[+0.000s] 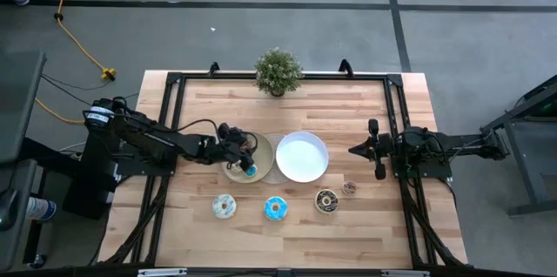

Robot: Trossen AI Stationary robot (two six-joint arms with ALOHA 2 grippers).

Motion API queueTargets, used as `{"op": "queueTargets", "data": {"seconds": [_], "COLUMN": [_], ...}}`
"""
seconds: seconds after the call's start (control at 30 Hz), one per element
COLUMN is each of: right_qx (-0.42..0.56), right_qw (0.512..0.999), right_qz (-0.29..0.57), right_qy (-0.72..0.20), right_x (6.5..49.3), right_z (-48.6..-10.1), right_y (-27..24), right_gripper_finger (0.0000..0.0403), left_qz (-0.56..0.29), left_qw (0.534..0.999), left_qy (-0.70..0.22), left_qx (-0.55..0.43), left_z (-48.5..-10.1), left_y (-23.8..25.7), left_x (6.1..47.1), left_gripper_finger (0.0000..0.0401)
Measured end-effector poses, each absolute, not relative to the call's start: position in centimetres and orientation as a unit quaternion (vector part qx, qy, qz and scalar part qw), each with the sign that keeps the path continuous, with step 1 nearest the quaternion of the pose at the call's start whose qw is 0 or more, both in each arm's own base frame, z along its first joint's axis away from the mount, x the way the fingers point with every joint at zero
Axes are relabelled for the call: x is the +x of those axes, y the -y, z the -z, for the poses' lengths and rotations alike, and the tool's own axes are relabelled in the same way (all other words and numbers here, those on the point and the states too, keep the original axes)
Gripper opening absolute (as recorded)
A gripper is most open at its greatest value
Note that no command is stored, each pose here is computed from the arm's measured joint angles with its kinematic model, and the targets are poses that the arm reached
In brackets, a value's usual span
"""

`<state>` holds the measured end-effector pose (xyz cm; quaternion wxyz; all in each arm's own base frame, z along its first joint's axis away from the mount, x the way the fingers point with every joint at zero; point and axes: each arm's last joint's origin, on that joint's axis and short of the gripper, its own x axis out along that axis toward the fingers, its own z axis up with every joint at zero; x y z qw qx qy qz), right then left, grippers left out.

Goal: Pick & Place donuts
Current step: Put the large white donut on the white plate

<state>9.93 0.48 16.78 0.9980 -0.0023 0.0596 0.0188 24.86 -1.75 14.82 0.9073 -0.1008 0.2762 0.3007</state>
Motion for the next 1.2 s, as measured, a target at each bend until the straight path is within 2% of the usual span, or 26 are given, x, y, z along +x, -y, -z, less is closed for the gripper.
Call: {"op": "queueTargets", "data": {"seconds": [0.2, 0.7, 1.2], "right_qx": [-0.002, -0.002, -0.002], "right_qw": [0.998, 0.998, 0.998], "right_qz": [-0.019, -0.019, -0.019], "right_qy": [-0.06, -0.06, -0.06], "right_x": [9.9, 9.9, 9.9], "right_z": [-16.8, -16.8, -16.8], "right_y": [-0.5, -0.5, -0.5], "right_gripper_finger": [0.0, 0.0001, 0.0], "left_qz": [-0.282, -0.239, -0.115], "left_qw": [0.917, 0.953, 0.981], "left_qy": [-0.262, -0.179, -0.154], "left_qx": [-0.102, -0.049, -0.014], "left_z": [-15.5, -21.0, -23.4], "left_y": [1.8, 1.6, 2.5], "left_x": [25.0, 23.1, 21.3], "left_gripper_finger": [0.0287, 0.0287, 0.0287]}}
